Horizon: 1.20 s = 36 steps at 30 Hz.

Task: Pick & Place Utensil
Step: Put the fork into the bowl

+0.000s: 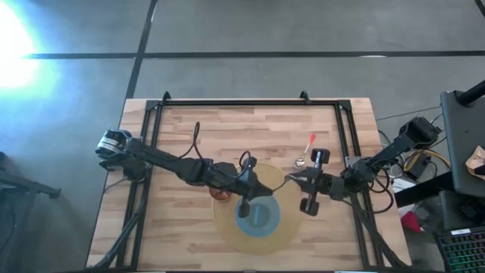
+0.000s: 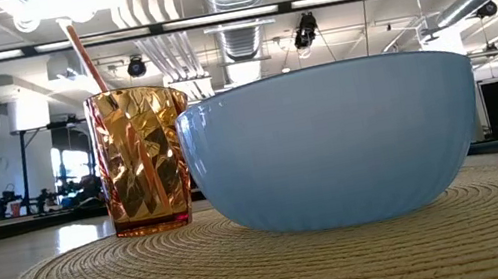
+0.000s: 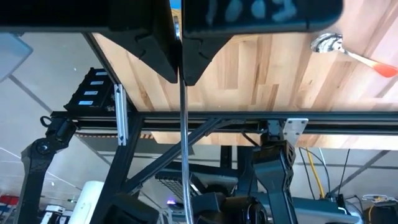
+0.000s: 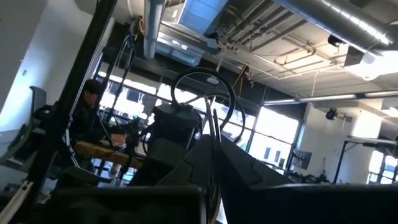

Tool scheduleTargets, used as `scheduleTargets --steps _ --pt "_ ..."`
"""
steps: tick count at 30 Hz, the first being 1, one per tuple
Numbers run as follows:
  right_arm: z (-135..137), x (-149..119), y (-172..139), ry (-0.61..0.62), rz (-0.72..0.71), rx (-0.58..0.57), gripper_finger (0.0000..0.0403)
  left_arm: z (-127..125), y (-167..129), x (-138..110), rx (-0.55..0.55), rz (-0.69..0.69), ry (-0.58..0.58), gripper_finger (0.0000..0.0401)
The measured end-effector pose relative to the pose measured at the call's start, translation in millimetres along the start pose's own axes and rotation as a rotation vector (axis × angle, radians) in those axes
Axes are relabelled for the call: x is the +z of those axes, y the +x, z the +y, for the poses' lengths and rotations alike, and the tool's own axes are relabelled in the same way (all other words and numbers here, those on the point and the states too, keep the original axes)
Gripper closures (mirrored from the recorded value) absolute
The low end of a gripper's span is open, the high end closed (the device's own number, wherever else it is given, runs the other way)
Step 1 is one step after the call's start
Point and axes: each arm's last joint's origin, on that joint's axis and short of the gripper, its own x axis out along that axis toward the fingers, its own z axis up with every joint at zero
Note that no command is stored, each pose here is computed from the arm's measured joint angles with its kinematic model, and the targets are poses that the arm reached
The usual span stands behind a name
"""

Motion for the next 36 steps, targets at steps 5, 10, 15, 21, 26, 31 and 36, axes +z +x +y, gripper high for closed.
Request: scheduleTargets --steps 5,10,15,21,26,31,36 --pt "-0.1 -1.0 -0.1 0.037 0.017 -0.015 0.0353 0.4 -0.1 -1.7 0.003 0.018 0.002 0.0400" --pt "-0.9 -3.6 -0.3 0.068 0.071 -0.066 0.0302 1.3 -2.7 -3.8 0.022 0.060 0.010 0.0400" --pt "-0.4 -5.0 -0.5 0.122 0.089 -0.068 0.0260 3.1 -8.7 -3.3 0.087 0.095 0.036 0.0400" --pt "0.9 -6.8 -1.0 0.147 0.111 -0.063 0.0224 3.3 -13.8 -3.0 0.096 0.129 0.045 0.0401" --pt "2.8 -8.4 -1.8 0.154 0.132 -0.048 0.0207 3.5 -17.4 -2.7 0.099 0.150 0.056 0.0401" --pt "5.0 -7.6 -4.1 0.151 0.155 -0.066 0.0199 4.3 -18.5 -2.5 0.104 0.157 0.073 0.0401" --pt "8.3 -8.0 -7.3 0.138 0.195 -0.090 0.0197 7.0 -19.4 -4.6 0.118 0.184 0.069 0.0401"
